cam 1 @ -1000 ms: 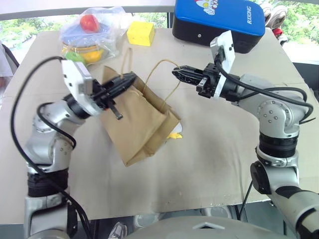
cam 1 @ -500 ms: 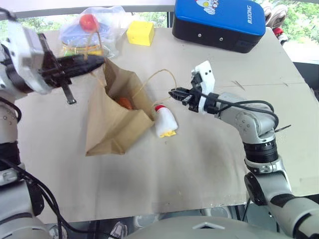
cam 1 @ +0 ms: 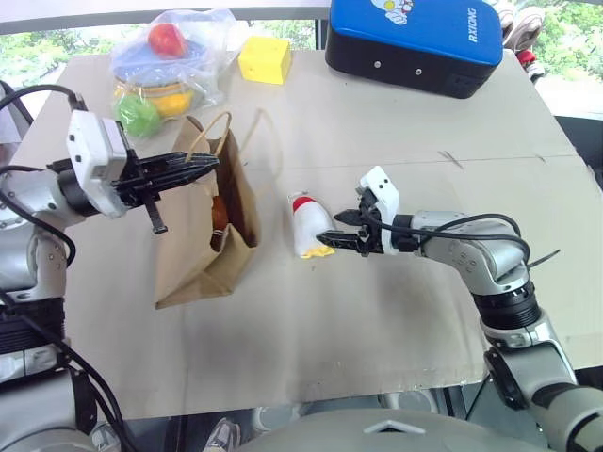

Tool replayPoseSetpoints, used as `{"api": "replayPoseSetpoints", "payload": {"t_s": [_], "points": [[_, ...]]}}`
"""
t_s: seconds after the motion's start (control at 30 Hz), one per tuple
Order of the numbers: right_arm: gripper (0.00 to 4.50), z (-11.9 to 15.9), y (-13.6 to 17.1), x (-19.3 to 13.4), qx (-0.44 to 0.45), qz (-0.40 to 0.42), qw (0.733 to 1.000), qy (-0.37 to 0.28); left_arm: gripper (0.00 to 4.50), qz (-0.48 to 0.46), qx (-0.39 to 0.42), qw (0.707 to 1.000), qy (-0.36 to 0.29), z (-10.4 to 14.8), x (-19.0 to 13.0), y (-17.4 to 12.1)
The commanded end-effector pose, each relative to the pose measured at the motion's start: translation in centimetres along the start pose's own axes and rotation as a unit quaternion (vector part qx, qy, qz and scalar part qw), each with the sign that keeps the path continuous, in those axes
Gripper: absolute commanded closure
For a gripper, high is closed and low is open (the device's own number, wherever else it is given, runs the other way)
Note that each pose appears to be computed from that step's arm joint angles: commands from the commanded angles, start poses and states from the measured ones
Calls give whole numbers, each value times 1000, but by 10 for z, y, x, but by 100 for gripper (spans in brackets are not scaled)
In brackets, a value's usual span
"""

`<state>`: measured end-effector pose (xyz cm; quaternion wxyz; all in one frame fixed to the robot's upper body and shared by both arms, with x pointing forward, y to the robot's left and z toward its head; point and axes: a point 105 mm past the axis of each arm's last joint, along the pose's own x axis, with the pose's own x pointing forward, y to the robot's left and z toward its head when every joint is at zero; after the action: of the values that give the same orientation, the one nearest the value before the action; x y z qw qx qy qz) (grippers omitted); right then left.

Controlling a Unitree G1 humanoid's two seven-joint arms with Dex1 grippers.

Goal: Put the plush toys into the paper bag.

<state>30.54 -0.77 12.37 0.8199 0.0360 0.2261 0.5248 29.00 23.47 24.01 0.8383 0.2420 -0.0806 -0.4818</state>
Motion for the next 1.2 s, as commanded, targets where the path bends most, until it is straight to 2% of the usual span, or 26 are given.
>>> {"api": "replayPoseSetpoints", "payload": {"t_s": [0.03, 0.1, 0.13, 0.17, 0.23, 0.27, 0.37, 0.47, 0.57, 0.63, 0.7, 0.77, 0.8, 0.87, 0.97, 1.07, 1.2], "points": [[122, 3, -5, 5, 5, -7, 1000, -2, 450, 17, 28, 999, -8, 12, -6, 7], [122, -1, -7, 11, 4, -8, 1000, 7, 450, 16, 28, 999, -9, 13, -6, 6], [174, -4, -7, 13, 0, -8, 1000, 14, 450, 16, 29, 999, -12, 14, -5, 5], [202, -6, -7, 14, -2, -7, 1000, 19, 450, 16, 29, 999, -13, 14, -4, 5], [288, -5, -7, 10, -13, -5, 1000, 14, 450, 20, 31, 999, -19, 18, -4, 5], [338, 2, -7, 3, -17, -1, 1000, -7, 450, 22, 32, 999, -22, 20, -4, 5], [448, 21, 4, -24, -16, 40, 997, -70, 450, 25, 32, 999, -33, 24, -2, 4], [448, 44, 30, -63, -18, 120, 983, -138, 450, 20, 30, 998, -48, 29, 6, 0], [448, 61, 48, -83, -28, 163, 971, -171, 450, 13, 28, 998, -63, 34, 16, -3], [448, 71, 58, -88, -37, 180, 965, -186, 450, 10, 27, 997, -72, 37, 22, -3], [448, 94, 65, -87, -46, 192, 952, -232, 450, 4, 25, 996, -86, 41, 32, -6], [448, 124, 61, -84, -36, 174, 939, -293, 450, 0, 23, 995, -99, 45, 40, -8], [448, 130, 57, -79, -32, 159, 940, -300, 450, 0, 23, 995, -102, 46, 41, -8], [448, 133, 46, -60, -41, 112, 951, -285, 450, 4, 19, 994, -108, 49, 42, -7], [448, 120, 30, -19, -60, 63, 969, -230, 450, 8, 20, 994, -111, 53, 43, -8], [448, 105, 19, 8, -41, 56, 977, -203, 450, 20, 21, 993, -116, 58, 42, -6], [448, 93, 9, 25, -5, 56, 982, -181, 450, 38, 19, 992, -118, 61, 39, -5]]}}
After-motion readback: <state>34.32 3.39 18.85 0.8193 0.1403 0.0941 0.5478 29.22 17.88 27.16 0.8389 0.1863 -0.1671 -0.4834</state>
